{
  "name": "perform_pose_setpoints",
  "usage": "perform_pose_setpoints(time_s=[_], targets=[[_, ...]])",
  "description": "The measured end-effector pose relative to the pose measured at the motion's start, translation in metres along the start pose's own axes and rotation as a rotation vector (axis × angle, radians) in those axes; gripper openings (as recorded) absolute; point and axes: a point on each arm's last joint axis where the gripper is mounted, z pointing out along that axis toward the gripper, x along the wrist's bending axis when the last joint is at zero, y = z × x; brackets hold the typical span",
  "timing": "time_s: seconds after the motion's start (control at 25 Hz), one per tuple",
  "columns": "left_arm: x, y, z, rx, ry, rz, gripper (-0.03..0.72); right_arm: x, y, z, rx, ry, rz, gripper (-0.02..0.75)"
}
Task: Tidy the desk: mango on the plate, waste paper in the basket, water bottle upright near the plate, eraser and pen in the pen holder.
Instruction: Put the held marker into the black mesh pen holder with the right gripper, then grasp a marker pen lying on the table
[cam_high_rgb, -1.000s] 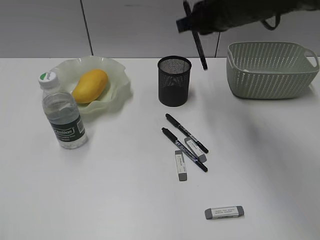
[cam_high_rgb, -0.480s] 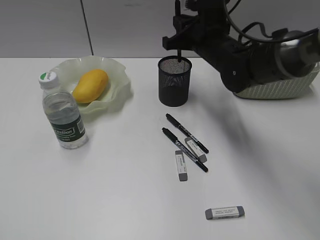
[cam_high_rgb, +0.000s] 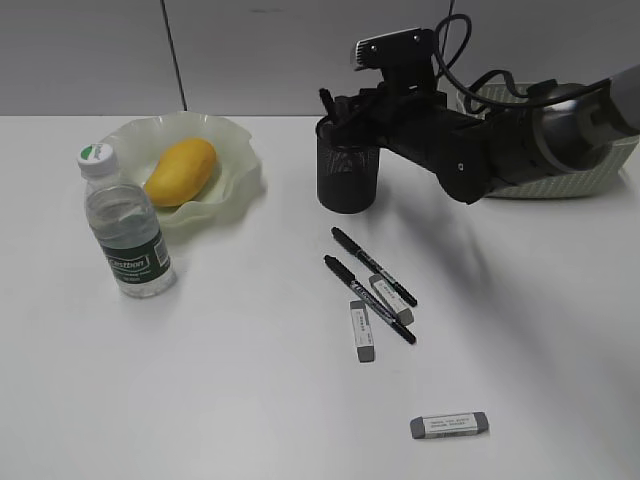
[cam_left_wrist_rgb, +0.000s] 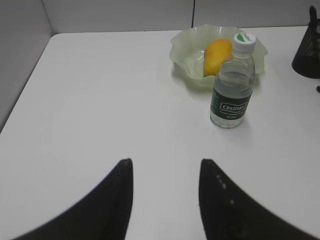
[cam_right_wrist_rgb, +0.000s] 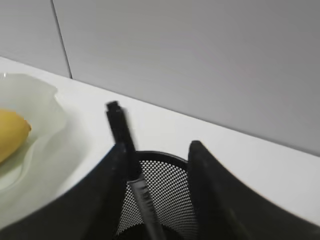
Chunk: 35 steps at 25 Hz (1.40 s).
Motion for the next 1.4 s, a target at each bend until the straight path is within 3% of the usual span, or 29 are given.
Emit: perform_pose_setpoints(time_s=[0.16,0.36,0.56,0.72,0.88,1.04,1.2,1.4], targets=[[0.000,0.000,0.000,0.000,0.000,0.000,0.325,0.000,0.007,-0.005,0.064,0.005,-0.004,0.454],[0.000,0.000,0.000,0.000,0.000,0.000,0.311,0.001,0.071,-0.044,0.176,0.017,-0.032,0.480],[0.000,0.000,0.000,-0.001,0.000,0.000,0.300,-0.001,0.107,-0.121,0.568,0.011,-0.026,0.480],[0.000,0.000,0.000,-0.001,0.000,0.000,0.300,-0.002,0.080,-0.193,0.909,-0.023,0.040,0.474],[0.000,0.000,0.000,-0.002,0.000,0.000,0.295,-0.003,0.061,-0.274,1.048,-0.059,0.088,0.449],[0.000,0.001,0.003,0.015,0.001,0.002,0.291,-0.004,0.052,-0.346,1.039,-0.074,0.110,0.443],[-0.002,0.005,0.010,0.061,0.005,0.013,0.290,-0.006,0.042,-0.402,0.845,-0.068,0.111,0.443],[-0.005,0.013,0.030,0.186,0.013,0.067,0.290,-0.010,0.042,-0.449,0.503,-0.071,0.081,0.443]])
